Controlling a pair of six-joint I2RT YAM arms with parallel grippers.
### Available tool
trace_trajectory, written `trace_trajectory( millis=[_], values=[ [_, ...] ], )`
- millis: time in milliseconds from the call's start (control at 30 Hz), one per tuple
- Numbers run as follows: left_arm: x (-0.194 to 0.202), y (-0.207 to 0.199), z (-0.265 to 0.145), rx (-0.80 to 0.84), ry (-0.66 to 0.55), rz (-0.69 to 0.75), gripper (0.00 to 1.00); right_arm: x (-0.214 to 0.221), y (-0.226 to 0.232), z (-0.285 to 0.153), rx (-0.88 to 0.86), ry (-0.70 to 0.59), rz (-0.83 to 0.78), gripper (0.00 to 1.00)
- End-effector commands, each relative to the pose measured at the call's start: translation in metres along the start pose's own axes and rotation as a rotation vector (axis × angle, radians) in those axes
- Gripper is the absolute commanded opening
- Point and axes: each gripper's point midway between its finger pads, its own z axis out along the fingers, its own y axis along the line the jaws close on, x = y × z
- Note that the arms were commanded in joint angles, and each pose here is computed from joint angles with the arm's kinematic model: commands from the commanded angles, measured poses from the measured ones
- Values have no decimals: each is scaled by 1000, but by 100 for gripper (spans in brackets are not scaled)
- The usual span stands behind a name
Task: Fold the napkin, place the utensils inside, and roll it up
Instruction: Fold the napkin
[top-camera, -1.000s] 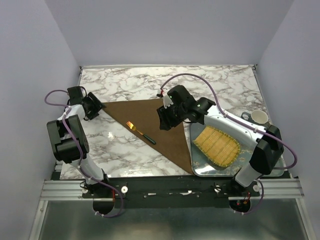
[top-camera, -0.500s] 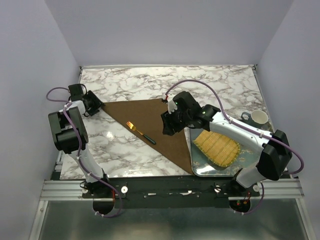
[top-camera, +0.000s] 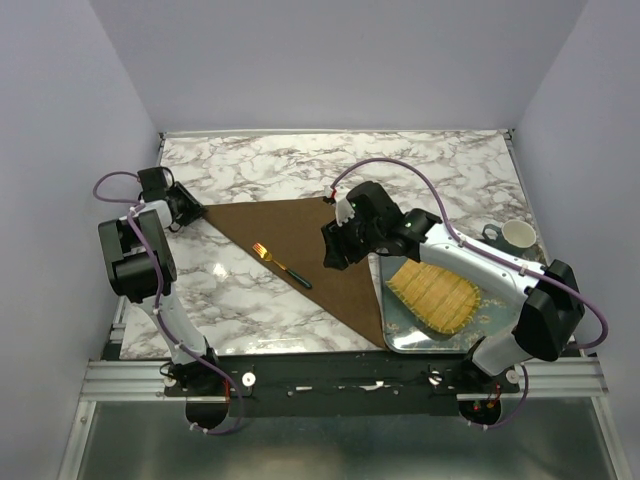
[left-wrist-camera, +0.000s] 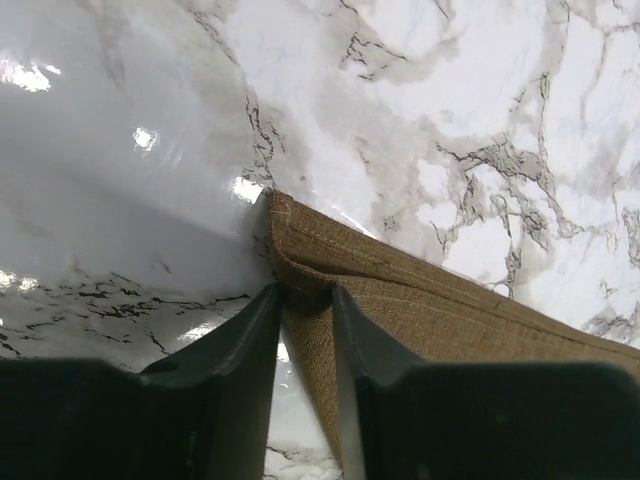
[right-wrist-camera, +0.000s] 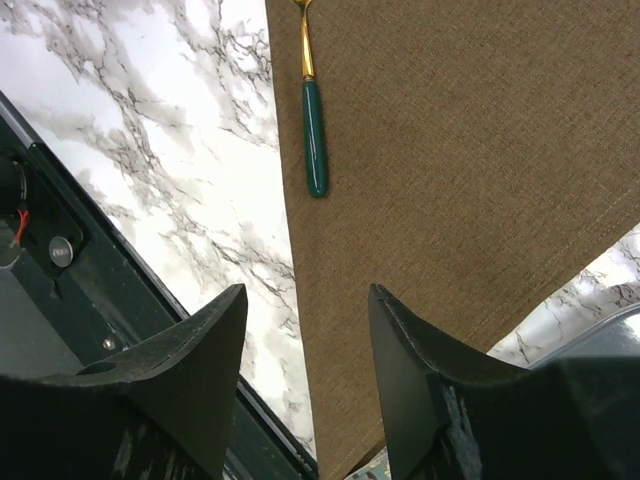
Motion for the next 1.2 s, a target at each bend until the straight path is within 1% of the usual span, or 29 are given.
trace_trajectory(
  millis=[0,33,100,133,167,200,233,267,300,333,367,400,433,467,500,533,567,600,667,733,767,800,833,867,933,967,1167],
  values=[
    [-8,-11,2,42,-40,63,27,-6,6,-4,-32,-31,6,60],
    [-12,-17,-5,46,-64,77,25,-5,6,-4,-32,-31,6,60],
    [-2,-32,-12,61,-61,111,21,-4,6,-4,-30,-31,8,60],
    [-7,-44,-25,69,-101,135,19,-2,5,-4,-25,-28,10,60],
    [2,-57,-30,73,-98,173,17,-1,4,-5,-24,-29,13,60],
    [10,-59,-35,59,-98,188,14,0,5,-5,-24,-32,16,60],
    [5,-72,-51,61,-139,209,10,4,3,-4,-21,-26,24,60],
    [10,-70,-57,15,-148,224,10,6,4,-5,-25,-27,29,60],
    [24,-81,-60,19,-137,257,10,6,5,-6,-29,-33,34,60],
    [26,-90,-73,25,-161,278,8,7,5,-6,-32,-35,40,60],
    [28,-88,-80,-14,-178,289,5,14,6,-6,-39,-24,50,60],
    [41,-87,-83,-27,-173,302,2,13,7,-9,-42,-40,52,61],
    [41,-93,-96,-6,-195,299,0,14,8,-11,-49,-45,55,60],
    [45,-94,-101,9,-198,295,0,22,7,-9,-46,-32,67,61],
    [56,-87,-103,12,-176,282,0,21,8,-12,-48,-45,68,61],
    [68,-101,-113,53,-174,306,0,23,8,-14,-48,-45,71,61],
    [76,-105,-117,73,-169,316,0,24,7,-14,-44,-46,79,61],
    [91,-100,-117,77,-144,321,0,28,6,-14,-41,-40,82,61],
    [112,-119,-128,159,-123,323,0,28,8,-17,-45,-54,90,61],
    [133,-128,-133,209,-95,315,0,30,9,-17,-52,-55,94,61],
    [147,-143,-137,259,-85,343,0,31,9,-17,-54,-56,102,61],
    [156,-149,-139,276,-75,353,0,31,8,-16,-54,-58,107,61],
    [161,-153,-140,278,-75,356,0,34,8,-15,-56,-53,109,61],
    [173,-158,-142,287,-47,352,0,35,8,-14,-56,-53,113,61],
    [182,-164,-146,302,-27,355,0,36,8,-14,-56,-51,120,61],
    [182,-163,-146,279,-48,359,0,38,7,-13,-52,-48,128,61],
    [220,-163,-151,277,5,388,0,45,6,-12,-47,-44,135,61]
  ],
)
